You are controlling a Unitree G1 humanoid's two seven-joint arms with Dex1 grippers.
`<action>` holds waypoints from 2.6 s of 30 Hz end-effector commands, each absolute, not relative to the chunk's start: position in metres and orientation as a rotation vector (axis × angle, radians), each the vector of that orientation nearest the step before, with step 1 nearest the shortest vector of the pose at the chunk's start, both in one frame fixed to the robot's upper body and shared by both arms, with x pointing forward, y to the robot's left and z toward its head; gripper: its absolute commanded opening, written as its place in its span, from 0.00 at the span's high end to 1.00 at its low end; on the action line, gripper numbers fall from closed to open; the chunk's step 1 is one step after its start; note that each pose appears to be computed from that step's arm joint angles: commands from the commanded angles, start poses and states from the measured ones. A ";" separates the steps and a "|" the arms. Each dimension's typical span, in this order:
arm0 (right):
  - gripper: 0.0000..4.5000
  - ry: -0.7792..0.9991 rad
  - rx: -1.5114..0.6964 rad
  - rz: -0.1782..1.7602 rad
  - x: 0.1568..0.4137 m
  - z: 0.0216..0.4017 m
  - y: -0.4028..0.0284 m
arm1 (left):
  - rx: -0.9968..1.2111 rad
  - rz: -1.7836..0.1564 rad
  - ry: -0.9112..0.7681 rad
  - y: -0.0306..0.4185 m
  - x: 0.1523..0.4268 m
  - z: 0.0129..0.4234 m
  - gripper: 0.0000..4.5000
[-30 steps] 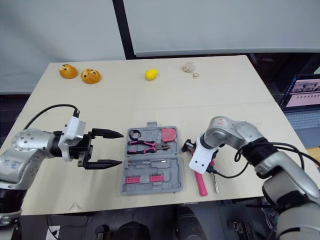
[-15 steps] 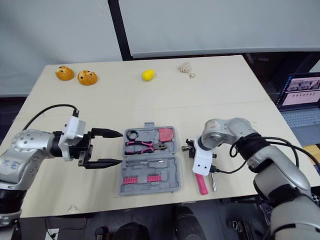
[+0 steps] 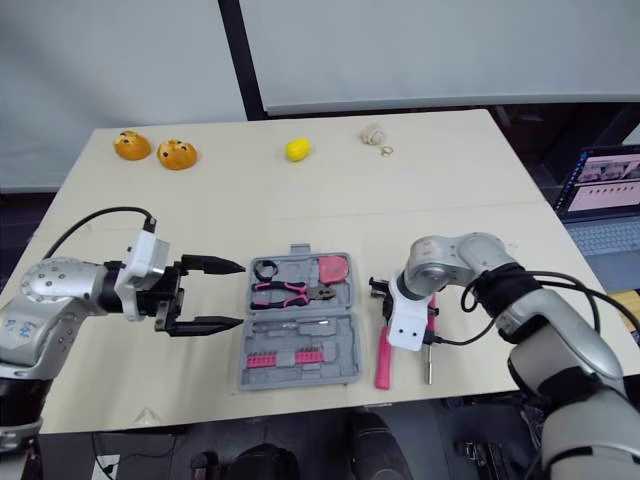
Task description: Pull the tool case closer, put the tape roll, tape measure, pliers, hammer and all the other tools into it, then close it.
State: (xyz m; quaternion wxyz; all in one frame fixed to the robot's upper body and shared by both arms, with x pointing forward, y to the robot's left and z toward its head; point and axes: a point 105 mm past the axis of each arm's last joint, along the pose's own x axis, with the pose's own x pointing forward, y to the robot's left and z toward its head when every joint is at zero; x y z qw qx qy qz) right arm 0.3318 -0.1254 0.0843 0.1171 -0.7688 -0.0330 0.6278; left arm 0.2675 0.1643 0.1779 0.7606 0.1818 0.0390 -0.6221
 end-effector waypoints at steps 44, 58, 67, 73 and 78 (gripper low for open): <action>0.99 0.941 0.018 0.190 0.322 0.068 -0.169 | 0.423 -1.434 0.011 0.150 0.281 0.182 0.00; 0.53 0.815 0.028 0.198 0.320 0.104 -0.174 | 0.414 -1.467 0.008 0.145 0.281 0.182 0.00; 0.01 0.529 -0.194 0.372 0.267 0.140 -0.189 | 0.402 -1.504 0.015 0.143 0.278 0.185 0.00; 0.01 0.484 -0.114 0.362 0.228 0.121 -0.186 | 0.407 -1.513 0.028 0.146 0.279 0.186 0.00; 0.01 0.471 -0.164 0.315 0.214 0.108 -0.188 | 0.409 -1.519 0.032 0.147 0.279 0.188 0.00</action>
